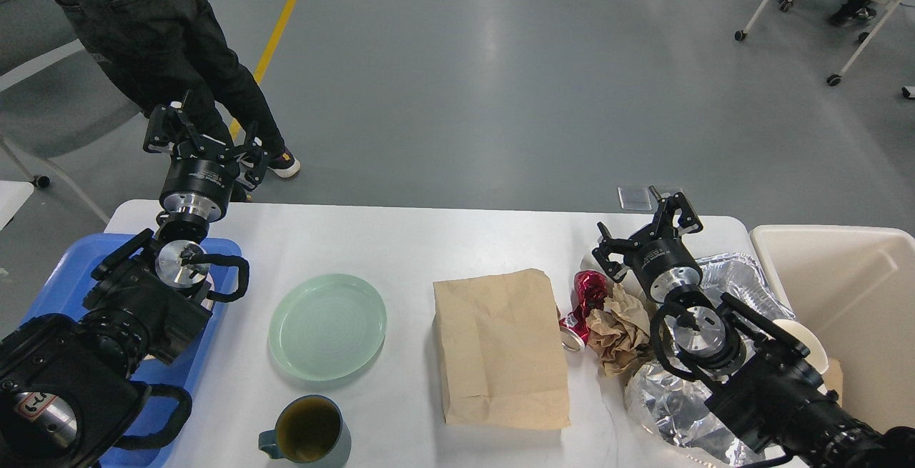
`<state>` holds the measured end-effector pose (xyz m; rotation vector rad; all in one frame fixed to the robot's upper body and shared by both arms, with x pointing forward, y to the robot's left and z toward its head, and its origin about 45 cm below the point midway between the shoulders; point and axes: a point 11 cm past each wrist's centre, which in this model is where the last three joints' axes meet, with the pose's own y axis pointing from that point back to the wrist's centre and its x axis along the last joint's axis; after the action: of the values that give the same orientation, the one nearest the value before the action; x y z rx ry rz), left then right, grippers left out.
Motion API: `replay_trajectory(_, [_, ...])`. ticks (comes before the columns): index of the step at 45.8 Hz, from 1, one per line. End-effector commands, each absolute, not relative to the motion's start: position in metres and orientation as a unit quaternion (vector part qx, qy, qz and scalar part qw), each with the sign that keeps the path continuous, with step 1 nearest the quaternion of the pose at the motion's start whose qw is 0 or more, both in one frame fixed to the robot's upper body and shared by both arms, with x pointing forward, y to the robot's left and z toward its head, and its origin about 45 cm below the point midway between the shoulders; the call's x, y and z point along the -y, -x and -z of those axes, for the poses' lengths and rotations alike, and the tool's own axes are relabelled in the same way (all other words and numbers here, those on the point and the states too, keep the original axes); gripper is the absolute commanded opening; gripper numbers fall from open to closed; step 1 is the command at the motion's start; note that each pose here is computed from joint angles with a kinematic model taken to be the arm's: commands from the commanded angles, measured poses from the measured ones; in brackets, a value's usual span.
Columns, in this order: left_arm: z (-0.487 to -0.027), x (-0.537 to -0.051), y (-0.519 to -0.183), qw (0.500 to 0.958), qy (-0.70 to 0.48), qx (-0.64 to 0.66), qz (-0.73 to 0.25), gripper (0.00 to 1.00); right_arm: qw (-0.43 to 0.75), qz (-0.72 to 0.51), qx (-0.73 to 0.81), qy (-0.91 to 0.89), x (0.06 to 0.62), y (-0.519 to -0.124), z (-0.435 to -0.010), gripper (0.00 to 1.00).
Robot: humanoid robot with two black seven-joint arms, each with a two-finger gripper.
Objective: Tidy desktop
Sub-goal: 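Place the pink mug onto the blue tray with the left gripper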
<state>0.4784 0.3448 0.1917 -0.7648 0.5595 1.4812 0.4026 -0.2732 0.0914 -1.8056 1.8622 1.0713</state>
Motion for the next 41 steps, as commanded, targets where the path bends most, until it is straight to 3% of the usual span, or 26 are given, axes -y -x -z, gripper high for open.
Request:
replay_trajectory(1, [-0.189,-0.338,-0.478,0.64,0.332,-0.25,-0.646,0.97,0.167,-0.376,-0.654,0.634,0.273,-0.403,-0.091,1.0])
replay_trajectory(32, [-0.194,-0.325,-0.485,0.655,0.32,-0.254,-0.636,0.97,0.167,-0.376,-0.654,0.634,0.273,-0.403,-0.091,1.0])
replay_trajectory(41, [-0.194,-0.323,-0.486,0.697,0.254,-0.241,-0.626,0.97,0.167,-0.376,-0.654,0.634,0.273,-0.403,-0.091,1.0])
